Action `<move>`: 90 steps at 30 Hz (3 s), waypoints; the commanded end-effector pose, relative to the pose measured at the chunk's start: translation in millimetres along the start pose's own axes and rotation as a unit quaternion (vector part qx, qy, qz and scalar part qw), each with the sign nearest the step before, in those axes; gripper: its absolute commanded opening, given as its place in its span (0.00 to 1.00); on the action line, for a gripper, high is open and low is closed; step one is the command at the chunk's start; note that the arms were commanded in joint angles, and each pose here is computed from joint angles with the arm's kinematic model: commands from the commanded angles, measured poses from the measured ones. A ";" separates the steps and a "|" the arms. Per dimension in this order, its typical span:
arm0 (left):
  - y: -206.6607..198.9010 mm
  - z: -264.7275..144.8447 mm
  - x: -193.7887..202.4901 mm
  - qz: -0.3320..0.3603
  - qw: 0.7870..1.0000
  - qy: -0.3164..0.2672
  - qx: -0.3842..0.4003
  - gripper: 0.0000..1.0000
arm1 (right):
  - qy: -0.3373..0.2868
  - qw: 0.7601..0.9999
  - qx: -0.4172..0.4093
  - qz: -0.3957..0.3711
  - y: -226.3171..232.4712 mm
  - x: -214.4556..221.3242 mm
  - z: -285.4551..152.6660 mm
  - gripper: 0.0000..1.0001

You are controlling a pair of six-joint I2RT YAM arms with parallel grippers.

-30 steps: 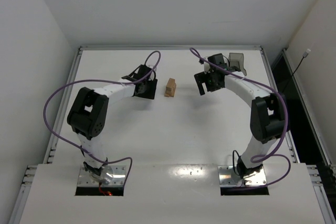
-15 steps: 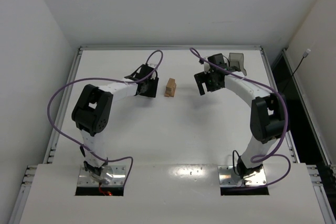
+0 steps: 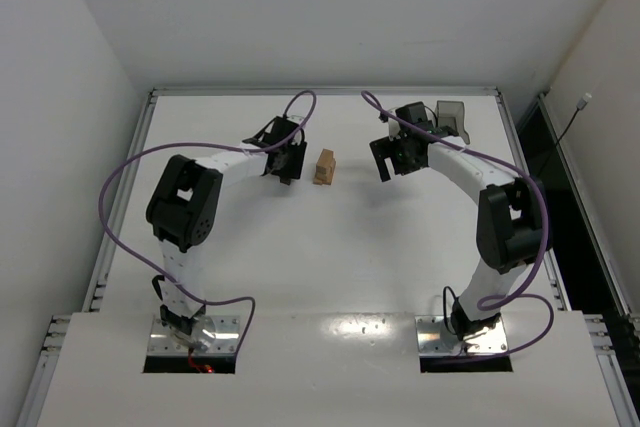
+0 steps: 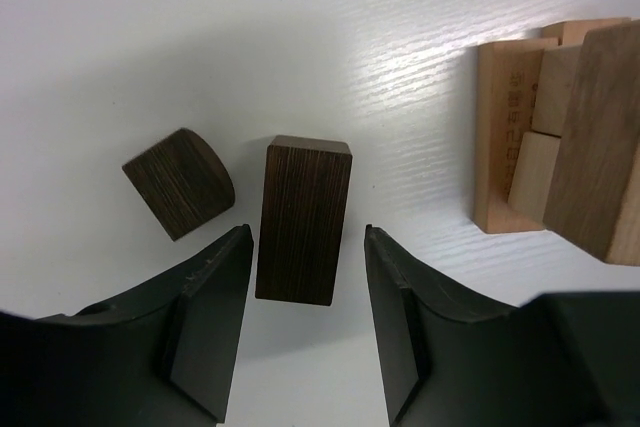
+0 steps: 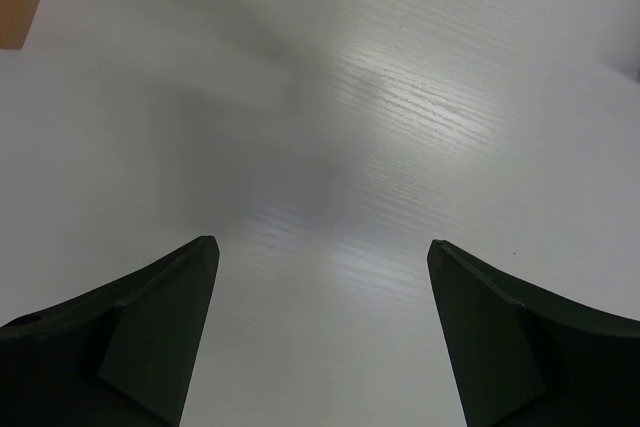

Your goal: Build the wood block tower

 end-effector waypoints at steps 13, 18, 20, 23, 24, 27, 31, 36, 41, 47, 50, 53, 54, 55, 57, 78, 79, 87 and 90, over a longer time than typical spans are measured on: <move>-0.1 6.4 -15.2 0.011 1.000 -0.014 0.000 0.37 | -0.018 1.000 -0.002 -0.006 -0.3 -11.4 -0.6 0.83; 0.6 6.1 -13.7 0.011 1.000 -0.010 -0.002 0.34 | -0.018 1.000 -0.002 -0.006 -0.3 -11.4 -0.6 0.83; 0.6 6.1 -13.7 0.011 1.000 -0.010 -0.002 0.31 | -0.018 1.000 -0.002 -0.006 -0.3 -11.4 -0.6 0.83; 0.6 6.1 -13.7 0.011 1.000 -0.010 -0.002 0.25 | -0.022 1.000 -0.001 -0.006 -1.3 -14.6 -1.9 0.83; -1.0 3.1 -15.8 0.011 1.000 -0.013 0.004 0.23 | -0.022 1.000 0.000 -0.006 -1.3 -14.6 -1.9 0.83; 3.7 -0.3 -16.4 0.008 1.000 -0.008 -0.001 0.03 | -0.022 1.000 0.000 -0.006 -1.3 -14.6 -1.9 0.83; 2.4 -22.8 -29.3 -0.004 1.000 -0.028 -0.003 0.00 | -0.022 1.000 0.000 -0.006 -1.3 -14.6 -1.9 0.83; 0.0 -55.1 -47.3 -0.048 0.998 -0.045 -0.017 0.00 | -0.025 1.000 0.005 -0.006 -2.8 -15.8 -4.9 0.83; -16.6 -91.5 -82.5 -0.073 0.995 -0.072 -0.005 0.00 | -0.029 1.000 0.007 -0.006 -3.3 -17.2 -7.9 0.83; -40.3 -114.6 -96.9 -0.077 0.993 -0.083 -0.018 0.00 | -0.034 0.999 0.013 -0.005 -3.8 -15.3 -15.1 0.83; -52.2 -120.4 -97.0 -0.083 0.994 -0.074 0.010 0.00 | -0.032 0.999 0.017 -0.005 -4.2 -13.4 -13.5 0.83; -69.1 -133.8 -104.5 -0.077 0.993 -0.085 0.037 0.00 | -0.037 0.999 0.019 -0.005 -4.7 -14.8 -16.5 0.83; -70.3 -133.0 -106.3 -0.077 0.993 -0.083 0.037 0.00 | -0.037 0.999 0.019 -0.005 -4.7 -14.8 -16.5 0.83; -77.1 -136.4 -106.3 -0.073 0.993 -0.084 0.047 0.00 | -0.037 0.999 0.019 -0.005 -4.7 -14.8 -16.5 0.83; -82.0 -130.1 -102.0 -0.067 0.994 -0.074 0.046 0.00 | -0.037 0.999 0.019 -0.005 -4.7 -14.8 -16.5 0.83; -114.4 -92.1 -81.4 -0.015 0.996 -0.020 0.083 0.00 | -0.033 0.999 0.013 -0.005 -3.2 -13.5 -13.0 0.83; -114.2 -88.1 -79.5 -0.014 0.997 -0.017 0.081 0.00 | -0.033 0.999 0.013 -0.005 -3.2 -13.5 -13.0 0.83; -114.5 -75.5 -74.4 -0.012 0.997 -0.008 0.076 0.00 | -0.032 0.999 0.015 -0.001 -6.5 -12.4 -13.0 0.83; -114.3 -71.6 -72.3 -0.012 0.997 -0.004 0.073 0.00 | -0.032 0.999 0.015 -0.001 -6.5 -12.4 -13.0 0.83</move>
Point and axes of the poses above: each gripper's point midway between its finger pads, its own z axis out along the fingers, its own y axis along the line the jaws close on, x = y × z, the point moved 7 cm from there along -z, back along the fingers, and after that the axes turned 14 degrees about -z, right-handed, at the moved point
